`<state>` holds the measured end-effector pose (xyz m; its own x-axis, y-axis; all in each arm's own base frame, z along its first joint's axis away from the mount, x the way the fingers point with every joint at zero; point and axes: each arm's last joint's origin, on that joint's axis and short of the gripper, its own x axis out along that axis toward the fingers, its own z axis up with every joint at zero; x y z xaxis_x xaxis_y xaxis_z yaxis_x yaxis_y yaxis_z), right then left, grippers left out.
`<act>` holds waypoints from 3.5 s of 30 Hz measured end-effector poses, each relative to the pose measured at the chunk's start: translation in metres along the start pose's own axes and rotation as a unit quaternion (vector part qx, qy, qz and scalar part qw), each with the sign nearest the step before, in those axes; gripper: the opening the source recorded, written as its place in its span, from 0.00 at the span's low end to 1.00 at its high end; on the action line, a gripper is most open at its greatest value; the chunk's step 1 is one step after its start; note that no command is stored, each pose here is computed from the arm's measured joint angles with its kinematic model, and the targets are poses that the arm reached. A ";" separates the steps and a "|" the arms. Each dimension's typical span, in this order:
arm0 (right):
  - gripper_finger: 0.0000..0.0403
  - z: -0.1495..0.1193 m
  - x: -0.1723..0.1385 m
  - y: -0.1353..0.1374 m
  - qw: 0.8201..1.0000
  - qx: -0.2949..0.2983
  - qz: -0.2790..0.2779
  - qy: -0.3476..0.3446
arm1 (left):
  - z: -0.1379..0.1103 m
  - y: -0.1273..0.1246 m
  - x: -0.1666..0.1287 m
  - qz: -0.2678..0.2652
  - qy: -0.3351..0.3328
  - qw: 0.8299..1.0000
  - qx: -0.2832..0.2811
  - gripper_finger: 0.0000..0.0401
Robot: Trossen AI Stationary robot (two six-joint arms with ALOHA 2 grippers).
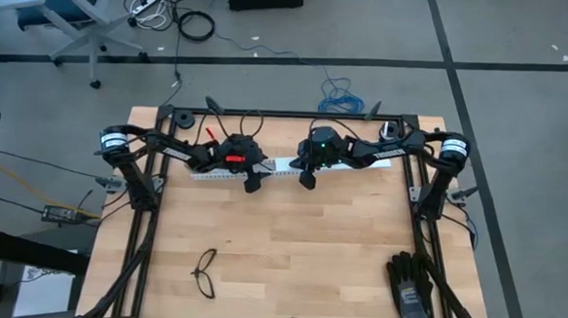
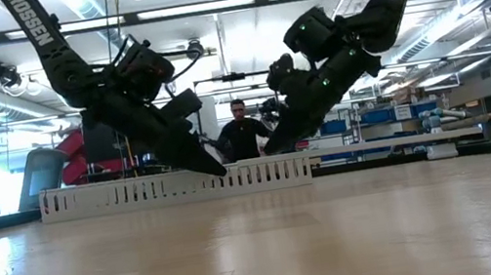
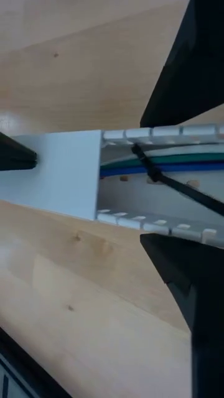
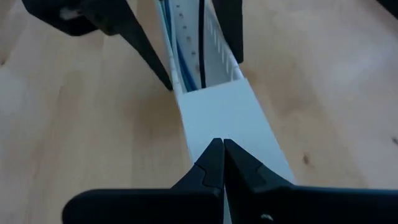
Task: Ziptie cables
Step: Close the white cable duct lid
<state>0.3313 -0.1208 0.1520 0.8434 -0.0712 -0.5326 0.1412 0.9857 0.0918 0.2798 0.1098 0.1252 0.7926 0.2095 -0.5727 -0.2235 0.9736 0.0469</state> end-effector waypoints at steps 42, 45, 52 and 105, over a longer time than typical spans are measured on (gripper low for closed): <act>0.00 0.036 0.011 0.002 0.997 -0.030 0.030 0.065 | -0.001 0.000 0.001 -0.007 0.001 1.000 -0.002 0.68; 0.00 0.029 0.016 0.001 0.996 -0.026 0.029 0.078 | -0.001 0.000 0.001 -0.007 0.001 1.000 -0.003 0.68; 0.00 0.030 0.016 0.001 0.997 -0.027 0.027 0.060 | -0.001 0.000 0.001 0.000 0.002 1.000 -0.003 0.69; 0.00 0.054 0.015 0.001 0.997 -0.048 0.067 -0.009 | 0.006 -0.005 -0.004 -0.056 -0.014 0.998 -0.036 0.82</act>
<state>0.3721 -0.1286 0.1894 0.8609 0.0606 -0.5051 -0.0232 0.9965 0.0800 0.2806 0.1046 0.1320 0.8299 0.1028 -0.5484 -0.1721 0.9821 -0.0762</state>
